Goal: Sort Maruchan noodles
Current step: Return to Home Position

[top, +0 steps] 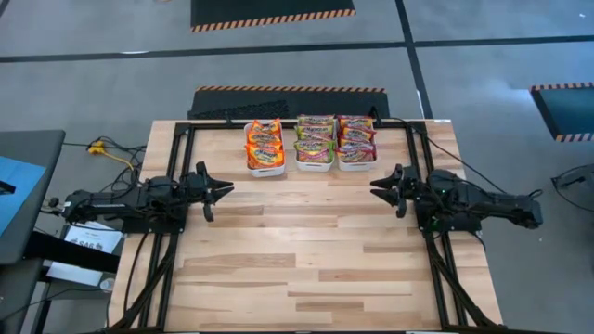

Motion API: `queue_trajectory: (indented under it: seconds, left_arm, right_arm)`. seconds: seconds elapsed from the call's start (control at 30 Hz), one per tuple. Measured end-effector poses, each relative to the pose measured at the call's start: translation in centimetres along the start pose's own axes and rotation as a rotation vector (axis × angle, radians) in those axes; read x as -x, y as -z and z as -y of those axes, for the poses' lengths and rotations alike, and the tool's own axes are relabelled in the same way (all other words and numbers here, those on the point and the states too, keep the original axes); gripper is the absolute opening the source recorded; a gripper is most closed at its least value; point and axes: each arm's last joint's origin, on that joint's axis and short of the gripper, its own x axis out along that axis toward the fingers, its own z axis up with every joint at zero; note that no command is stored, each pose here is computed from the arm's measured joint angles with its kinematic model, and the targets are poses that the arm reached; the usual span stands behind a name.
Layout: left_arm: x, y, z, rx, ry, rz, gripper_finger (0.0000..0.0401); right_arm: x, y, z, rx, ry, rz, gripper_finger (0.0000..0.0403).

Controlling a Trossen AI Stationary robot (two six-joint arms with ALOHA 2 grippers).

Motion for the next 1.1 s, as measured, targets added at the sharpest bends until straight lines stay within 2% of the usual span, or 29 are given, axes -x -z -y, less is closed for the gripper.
queue_trajectory:
  seconds: [0.17,1.1]
  left_arm:
    - [0.0,0.0,0.0,0.0,0.0,0.0,0.0052]
    - [0.0,0.0,0.0,0.0,0.0,0.0,0.0052]
  right_arm:
    - [-0.3,0.35,0.14,-0.06,0.021,-0.042,0.0175]
    - [-0.48,0.63,0.25,-0.053,0.031,-0.07,0.0175]
